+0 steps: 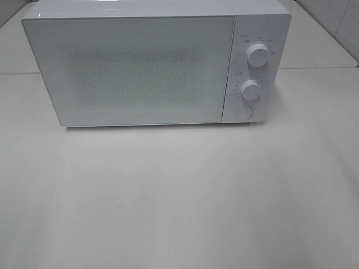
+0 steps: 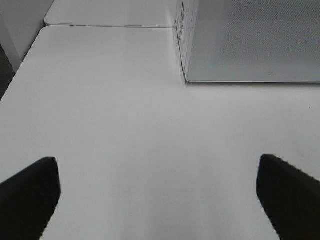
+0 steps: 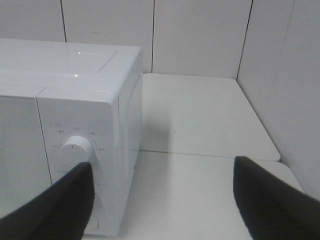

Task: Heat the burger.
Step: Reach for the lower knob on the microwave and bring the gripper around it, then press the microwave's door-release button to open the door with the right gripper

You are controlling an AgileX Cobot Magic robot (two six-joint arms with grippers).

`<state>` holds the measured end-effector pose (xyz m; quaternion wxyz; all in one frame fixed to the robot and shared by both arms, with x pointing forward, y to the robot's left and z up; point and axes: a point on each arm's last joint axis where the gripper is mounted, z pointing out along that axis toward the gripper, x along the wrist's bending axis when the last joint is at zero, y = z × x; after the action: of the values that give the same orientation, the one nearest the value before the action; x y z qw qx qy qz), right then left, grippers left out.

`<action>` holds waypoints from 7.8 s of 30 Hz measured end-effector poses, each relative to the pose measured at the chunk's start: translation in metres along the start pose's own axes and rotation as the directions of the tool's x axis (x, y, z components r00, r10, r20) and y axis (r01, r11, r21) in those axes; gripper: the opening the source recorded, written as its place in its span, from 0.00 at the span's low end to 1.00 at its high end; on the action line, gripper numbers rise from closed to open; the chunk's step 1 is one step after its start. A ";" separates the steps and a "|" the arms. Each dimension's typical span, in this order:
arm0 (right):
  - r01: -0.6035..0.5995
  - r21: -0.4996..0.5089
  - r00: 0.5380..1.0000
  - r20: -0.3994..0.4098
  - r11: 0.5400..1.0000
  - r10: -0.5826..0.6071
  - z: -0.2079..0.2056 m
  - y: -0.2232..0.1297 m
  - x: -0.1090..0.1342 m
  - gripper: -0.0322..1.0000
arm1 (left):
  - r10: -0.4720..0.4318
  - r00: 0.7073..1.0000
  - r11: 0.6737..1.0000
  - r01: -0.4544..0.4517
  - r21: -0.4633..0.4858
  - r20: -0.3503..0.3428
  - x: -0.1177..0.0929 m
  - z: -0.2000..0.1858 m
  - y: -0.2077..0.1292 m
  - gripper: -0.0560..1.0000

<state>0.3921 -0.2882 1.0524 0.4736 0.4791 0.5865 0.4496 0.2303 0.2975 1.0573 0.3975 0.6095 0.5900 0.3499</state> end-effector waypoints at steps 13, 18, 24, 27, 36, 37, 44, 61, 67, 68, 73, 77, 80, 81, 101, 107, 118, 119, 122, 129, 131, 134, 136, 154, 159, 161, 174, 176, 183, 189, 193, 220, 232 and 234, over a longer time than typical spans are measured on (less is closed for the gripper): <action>-0.065 -0.053 0.997 -0.038 0.996 0.063 0.065 -0.048 0.009 0.77 | 0.000 1.000 1.000 0.000 0.000 0.000 0.000 0.000 0.000 0.99; -0.100 -0.067 0.995 -0.020 0.993 0.099 0.078 -0.070 0.010 0.77 | 0.000 1.000 1.000 0.000 0.000 0.000 0.000 0.000 0.000 0.99; -0.106 -0.056 0.994 -0.024 0.993 0.104 0.090 -0.089 0.018 0.77 | 0.000 1.000 1.000 0.000 0.000 0.000 0.000 0.000 0.000 0.99; -0.098 -0.017 0.995 -0.019 0.995 0.098 0.093 -0.098 0.029 0.77 | 0.000 1.000 1.000 0.000 0.000 0.000 0.000 0.000 0.000 0.99; -0.084 0.129 0.996 -0.003 0.988 0.085 0.098 -0.127 0.064 0.77 | 0.000 1.000 1.000 0.000 0.000 0.000 0.000 0.000 0.000 0.99; -0.084 0.129 0.996 -0.003 0.988 0.085 0.098 -0.127 0.064 0.77 | 0.000 1.000 1.000 0.000 0.000 0.000 0.000 0.000 0.000 0.99; -0.061 0.148 0.997 -0.034 0.987 0.067 0.114 -0.134 0.087 0.77 | 0.000 1.000 1.000 0.000 0.000 0.000 0.000 0.000 0.000 0.99; -0.094 0.077 0.995 -0.027 0.993 0.096 0.166 -0.128 0.108 0.77 | 0.000 1.000 1.000 0.000 0.000 0.000 0.000 0.000 0.000 0.99; -0.098 0.065 0.995 -0.027 0.993 0.100 0.174 -0.128 0.112 0.77 | 0.000 1.000 1.000 0.000 0.000 0.000 0.000 0.000 0.000 0.99; -0.098 0.065 0.995 -0.027 0.993 0.100 0.174 -0.128 0.112 0.77 | 0.000 1.000 1.000 0.000 0.000 0.000 0.000 0.000 0.000 0.99; -0.108 0.042 0.994 -0.028 0.993 0.109 0.180 -0.123 0.113 0.77 | 0.000 1.000 1.000 0.000 0.000 0.000 0.000 0.000 0.000 0.99; -0.108 0.041 0.994 -0.028 0.993 0.109 0.181 -0.123 0.114 0.77 | 0.000 1.000 1.000 0.000 0.000 0.000 0.000 0.000 0.000 0.99; -0.104 0.054 0.994 -0.027 0.993 0.105 0.182 -0.128 0.115 0.77 | 0.000 1.000 1.000 0.000 0.000 0.000 0.000 0.000 0.000 0.99; -0.103 0.057 0.994 -0.028 0.993 0.105 0.182 -0.129 0.115 0.77 | 0.000 1.000 1.000 0.000 0.000 0.000 0.000 0.000 0.000 0.99; -0.116 0.070 0.992 -0.046 0.991 0.120 0.191 -0.137 0.121 0.77 | 0.000 1.000 1.000 0.000 0.000 0.000 0.000 0.000 0.000 0.99; -0.118 0.067 0.992 -0.046 0.991 0.121 0.191 -0.136 0.121 0.77 | 0.000 1.000 1.000 0.000 0.000 0.000 0.000 0.000 0.000 0.99; -0.122 0.075 0.991 -0.039 0.990 0.126 0.193 -0.138 0.123 0.77 | 0.000 1.000 1.000 0.000 0.000 0.000 0.000 0.000 0.000 0.99; -0.122 0.075 0.991 -0.039 0.990 0.126 0.193 -0.138 0.123 0.77 | 0.000 1.000 1.000 0.000 0.000 0.000 0.000 0.000 0.000 0.99; -0.120 0.082 0.992 -0.039 0.989 0.123 0.193 -0.140 0.124 0.77 | 0.000 1.000 1.000 0.000 0.000 0.000 0.000 0.000 0.000 0.99; -0.119 0.091 0.992 -0.039 0.989 0.123 0.194 -0.142 0.124 0.77 | 0.000 1.000 1.000 0.000 0.000 0.000 0.000 0.000 0.000 0.99; -0.120 0.092 0.992 -0.038 0.989 0.124 0.194 -0.142 0.124 0.76 | 0.000 1.000 1.000 0.000 0.000 0.000 0.000 0.000 0.000 0.99; -0.122 0.089 0.991 -0.037 0.989 0.125 0.193 -0.140 0.124 0.76 | 0.000 1.000 1.000 0.000 0.000 0.000 0.000 0.000 0.000 0.99; -0.122 0.089 0.991 -0.038 0.989 0.125 0.193 -0.139 0.123 0.76 | 0.000 1.000 1.000 0.000 0.000 0.000 0.000 0.000 0.000 0.99; -0.111 0.080 0.993 -0.036 0.991 0.114 0.193 -0.135 0.123 0.74 | 0.000 1.000 1.000 0.000 0.000 0.000 0.000 0.000 0.000 0.99; -0.105 0.078 0.993 -0.036 0.991 0.108 0.193 -0.135 0.123 0.65 | 0.000 1.000 1.000 0.000 0.000 0.000 0.000 0.000 0.000 0.99; -0.102 0.078 0.994 -0.038 0.992 0.105 0.193 -0.135 0.123 0.54 | 0.000 1.000 1.000 0.000 0.000 0.000 0.000 0.000 0.000 0.99; -0.135 0.078 0.990 -0.038 0.988 0.138 0.193 -0.135 0.123 0.46 | 0.000 1.000 1.000 0.000 0.000 0.000 0.000 0.000 0.000 0.99; -0.196 0.080 0.979 -0.035 0.977 0.199 0.193 -0.135 0.123 0.46 | 0.000 1.000 1.000 0.000 0.000 0.000 0.000 0.000 0.000 0.99; -0.682 0.088 0.729 0.007 0.726 0.684 0.193 -0.134 0.124 0.47 | 0.000 1.000 1.000 0.000 0.000 0.000 0.000 0.000 0.000 0.99; -0.963 0.074 0.262 0.048 0.258 0.964 0.192 -0.135 0.124 0.47 | 0.000 1.000 1.000 0.000 0.000 0.000 0.000 0.000 0.000 0.99; -0.997 0.053 -0.058 0.067 -0.062 0.996 0.192 -0.134 0.124 0.47 | 0.000 1.000 1.000 0.000 0.000 0.000 0.000 0.000 0.000 0.99; -0.937 0.029 -0.345 0.076 -0.348 0.936 0.192 -0.134 0.124 0.50 | 0.000 1.000 1.000 0.000 0.000 0.000 0.000 0.000 0.000 0.99; -0.939 0.039 -0.337 0.101 -0.342 0.936 0.190 -0.137 0.125 0.73 | 0.000 1.000 1.000 0.000 0.000 0.000 0.000 0.000 0.000 0.99; -0.939 0.039 -0.336 0.102 -0.342 0.936 0.189 -0.137 0.125 0.74 | 0.000 1.000 1.000 0.000 0.000 0.000 0.000 0.000 0.000 0.99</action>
<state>0.5484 -0.1694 0.8746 -0.1136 0.7853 -0.0375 0.6075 0.2303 0.2975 1.0573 0.3975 0.6095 0.5900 0.3499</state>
